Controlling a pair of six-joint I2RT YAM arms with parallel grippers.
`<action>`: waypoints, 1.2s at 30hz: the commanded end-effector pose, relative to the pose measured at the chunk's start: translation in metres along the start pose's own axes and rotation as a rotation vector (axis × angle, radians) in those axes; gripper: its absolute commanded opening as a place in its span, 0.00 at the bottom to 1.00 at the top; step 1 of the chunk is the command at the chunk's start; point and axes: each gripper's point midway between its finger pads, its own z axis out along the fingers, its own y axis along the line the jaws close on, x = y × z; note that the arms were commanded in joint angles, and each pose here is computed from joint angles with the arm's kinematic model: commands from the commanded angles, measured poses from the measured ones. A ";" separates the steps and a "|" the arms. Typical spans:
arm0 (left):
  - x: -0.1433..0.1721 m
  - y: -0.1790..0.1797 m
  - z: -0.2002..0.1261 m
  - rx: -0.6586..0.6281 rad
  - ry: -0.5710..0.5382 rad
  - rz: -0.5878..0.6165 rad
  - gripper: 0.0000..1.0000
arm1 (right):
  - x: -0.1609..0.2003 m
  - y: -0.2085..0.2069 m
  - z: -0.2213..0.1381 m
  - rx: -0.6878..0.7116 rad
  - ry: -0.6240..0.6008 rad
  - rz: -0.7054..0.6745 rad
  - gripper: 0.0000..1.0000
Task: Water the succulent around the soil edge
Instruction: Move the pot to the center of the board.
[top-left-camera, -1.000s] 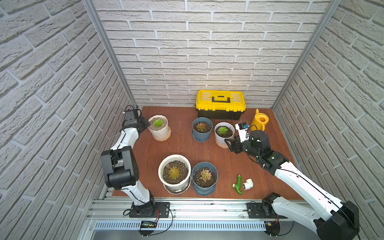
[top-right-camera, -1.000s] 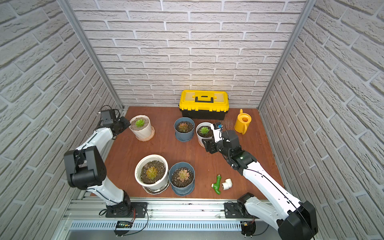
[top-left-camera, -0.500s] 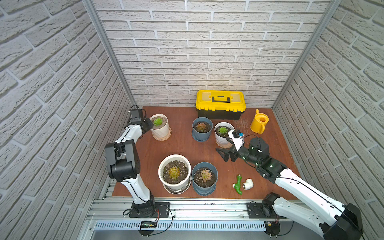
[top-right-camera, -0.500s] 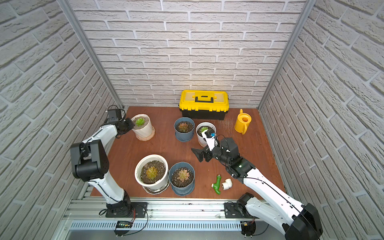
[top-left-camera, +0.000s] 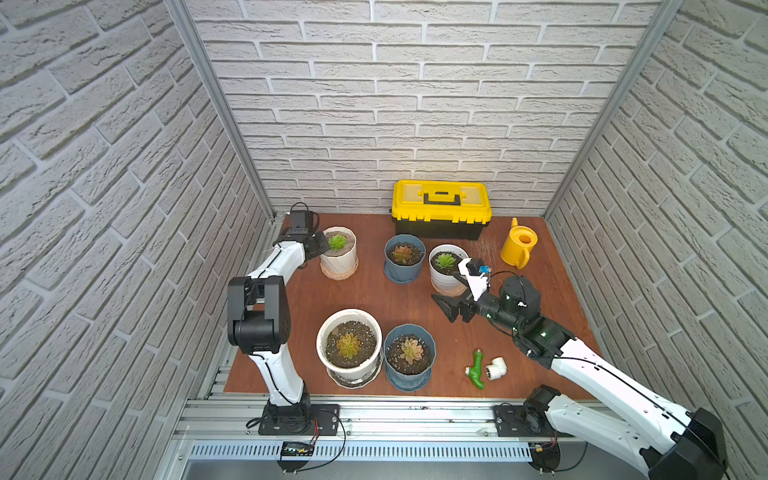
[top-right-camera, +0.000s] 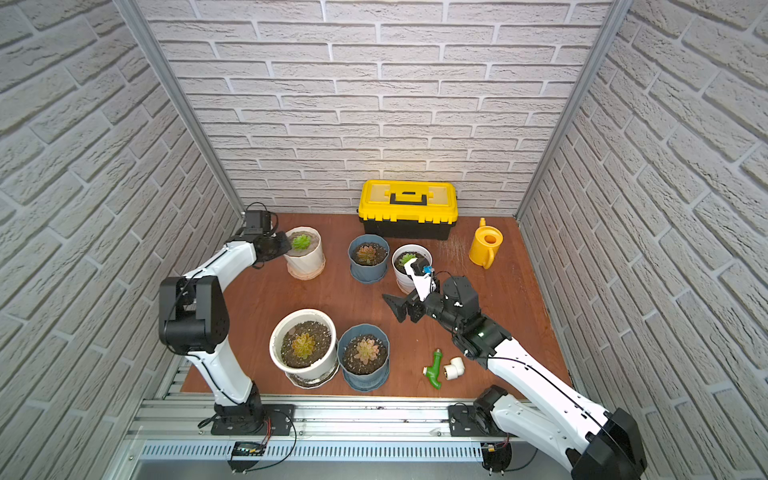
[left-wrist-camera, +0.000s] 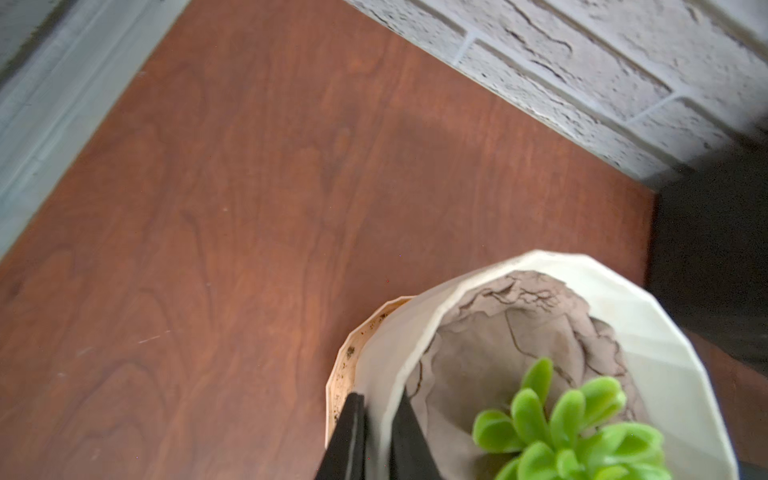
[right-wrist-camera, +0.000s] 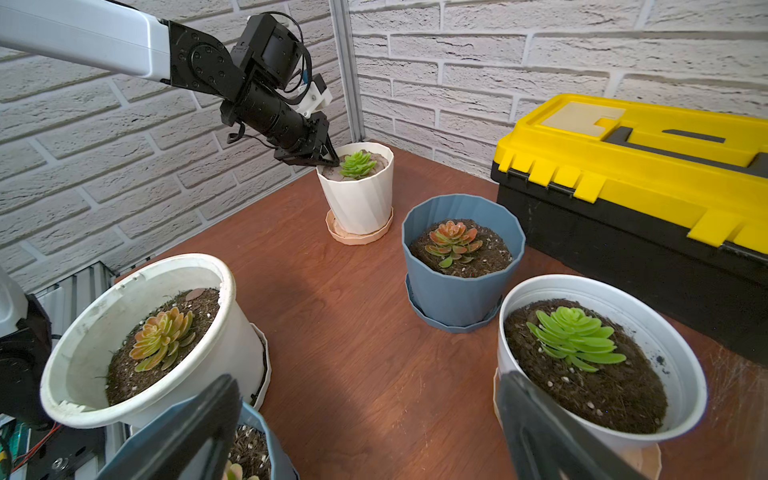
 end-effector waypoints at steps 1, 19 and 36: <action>0.025 -0.026 0.011 0.034 0.066 0.050 0.09 | -0.010 -0.004 -0.001 0.036 -0.030 -0.002 1.00; 0.071 -0.058 -0.082 0.238 0.016 0.020 0.51 | 0.094 0.050 0.013 -0.042 0.550 0.029 0.69; 0.153 -0.098 -0.269 0.770 0.009 0.318 0.97 | 0.134 0.047 0.013 0.070 0.813 -0.031 0.03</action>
